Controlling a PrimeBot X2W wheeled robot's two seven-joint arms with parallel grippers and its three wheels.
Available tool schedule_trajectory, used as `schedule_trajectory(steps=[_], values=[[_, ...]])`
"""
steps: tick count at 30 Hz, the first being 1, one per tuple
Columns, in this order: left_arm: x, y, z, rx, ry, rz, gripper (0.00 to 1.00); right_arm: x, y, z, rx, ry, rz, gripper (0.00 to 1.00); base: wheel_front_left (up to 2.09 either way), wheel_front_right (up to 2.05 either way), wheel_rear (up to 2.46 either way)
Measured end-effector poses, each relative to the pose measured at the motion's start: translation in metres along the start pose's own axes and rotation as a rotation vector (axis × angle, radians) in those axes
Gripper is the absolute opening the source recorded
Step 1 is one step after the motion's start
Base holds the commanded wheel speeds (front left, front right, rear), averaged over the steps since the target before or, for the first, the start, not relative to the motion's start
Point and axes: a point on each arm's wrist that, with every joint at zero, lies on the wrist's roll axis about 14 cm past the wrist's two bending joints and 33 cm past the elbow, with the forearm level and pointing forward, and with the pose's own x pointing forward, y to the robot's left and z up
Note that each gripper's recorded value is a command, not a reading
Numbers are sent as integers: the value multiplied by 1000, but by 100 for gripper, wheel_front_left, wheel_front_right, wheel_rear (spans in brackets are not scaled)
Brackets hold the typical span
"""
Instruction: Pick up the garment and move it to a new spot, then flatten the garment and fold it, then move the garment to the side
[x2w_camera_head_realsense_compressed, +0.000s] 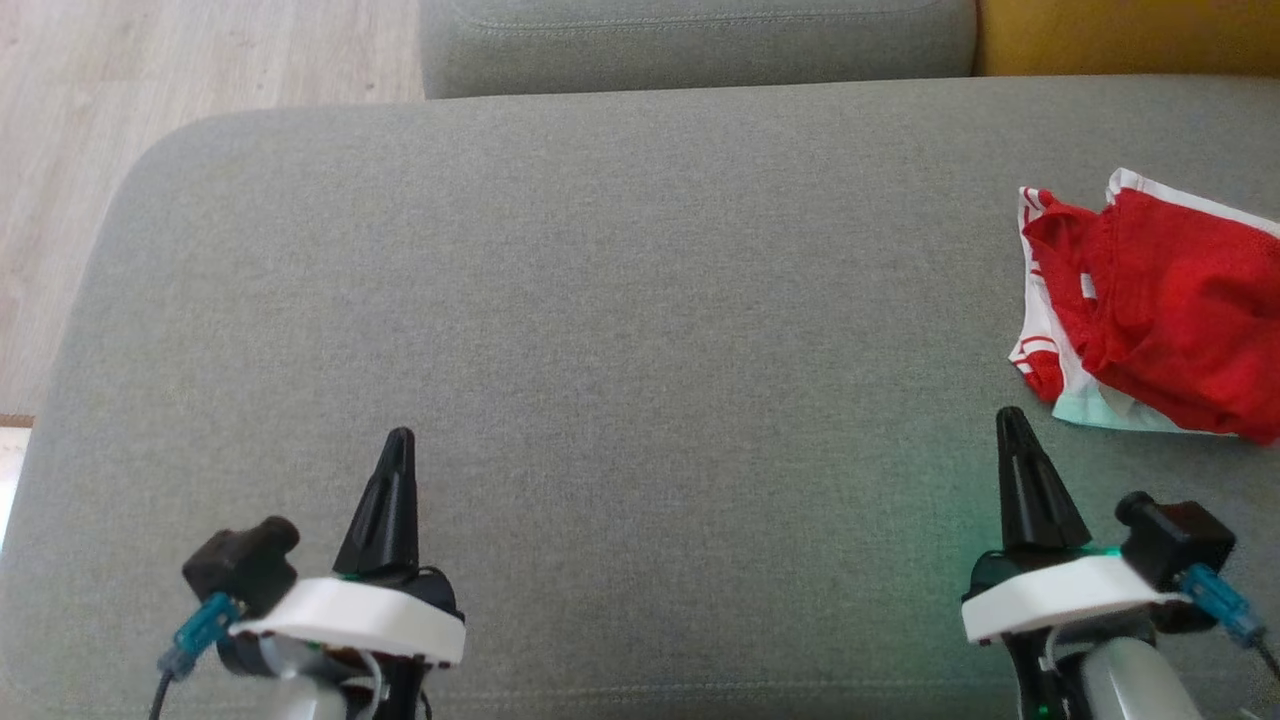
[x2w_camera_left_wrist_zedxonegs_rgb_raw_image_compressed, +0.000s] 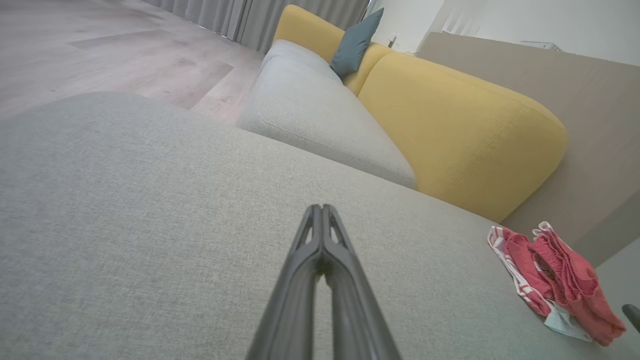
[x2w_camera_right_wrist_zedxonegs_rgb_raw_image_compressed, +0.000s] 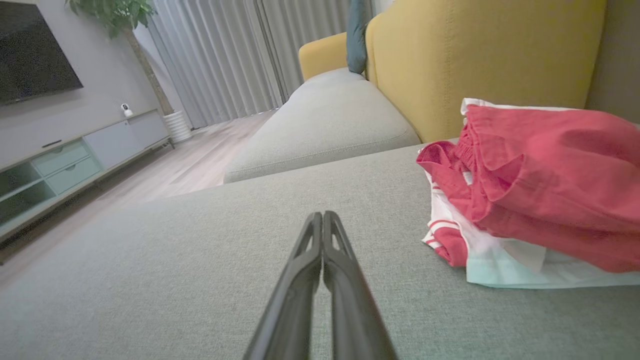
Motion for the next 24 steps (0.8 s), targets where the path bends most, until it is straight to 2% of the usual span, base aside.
schedule_trajectory(steps=[24], values=[[-1, 18, -4, -243, 43, 67, 0, -2, -16, 3, 295, -5, -78, 0, 0, 0, 0]])
